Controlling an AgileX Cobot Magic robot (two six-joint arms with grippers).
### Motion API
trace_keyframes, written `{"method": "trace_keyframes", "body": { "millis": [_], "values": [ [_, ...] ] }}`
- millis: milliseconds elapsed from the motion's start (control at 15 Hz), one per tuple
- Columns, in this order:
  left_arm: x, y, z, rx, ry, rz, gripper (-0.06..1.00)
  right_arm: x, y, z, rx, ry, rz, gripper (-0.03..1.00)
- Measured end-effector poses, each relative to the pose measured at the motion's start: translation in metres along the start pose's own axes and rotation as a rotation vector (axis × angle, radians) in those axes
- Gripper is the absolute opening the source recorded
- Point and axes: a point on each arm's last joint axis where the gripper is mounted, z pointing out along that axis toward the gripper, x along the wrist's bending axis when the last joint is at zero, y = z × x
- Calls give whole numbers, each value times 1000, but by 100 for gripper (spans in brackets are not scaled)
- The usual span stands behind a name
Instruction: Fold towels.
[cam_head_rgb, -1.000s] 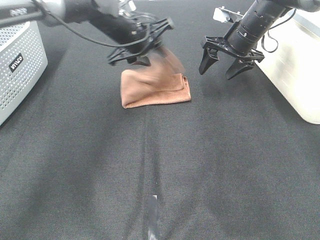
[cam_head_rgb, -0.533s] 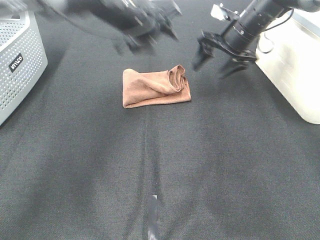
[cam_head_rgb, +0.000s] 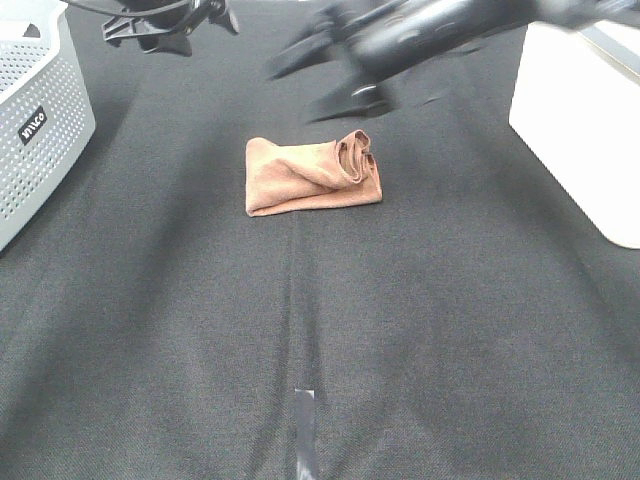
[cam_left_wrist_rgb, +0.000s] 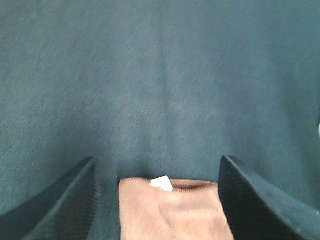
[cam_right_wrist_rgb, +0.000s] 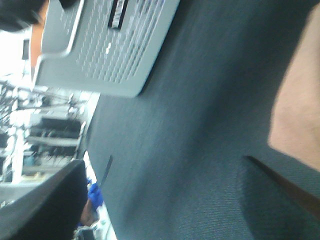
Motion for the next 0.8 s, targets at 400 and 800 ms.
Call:
{"method": "trace_keyframes", "body": {
  "millis": [400, 800],
  "values": [
    [1, -5, 0, 55, 6, -13, 64, -60, -1, 3, -47, -102, 81, 77],
    [1, -10, -4, 121, 23, 4, 64, -94, 1, -21, -88, -297, 57, 77]
  ]
}}
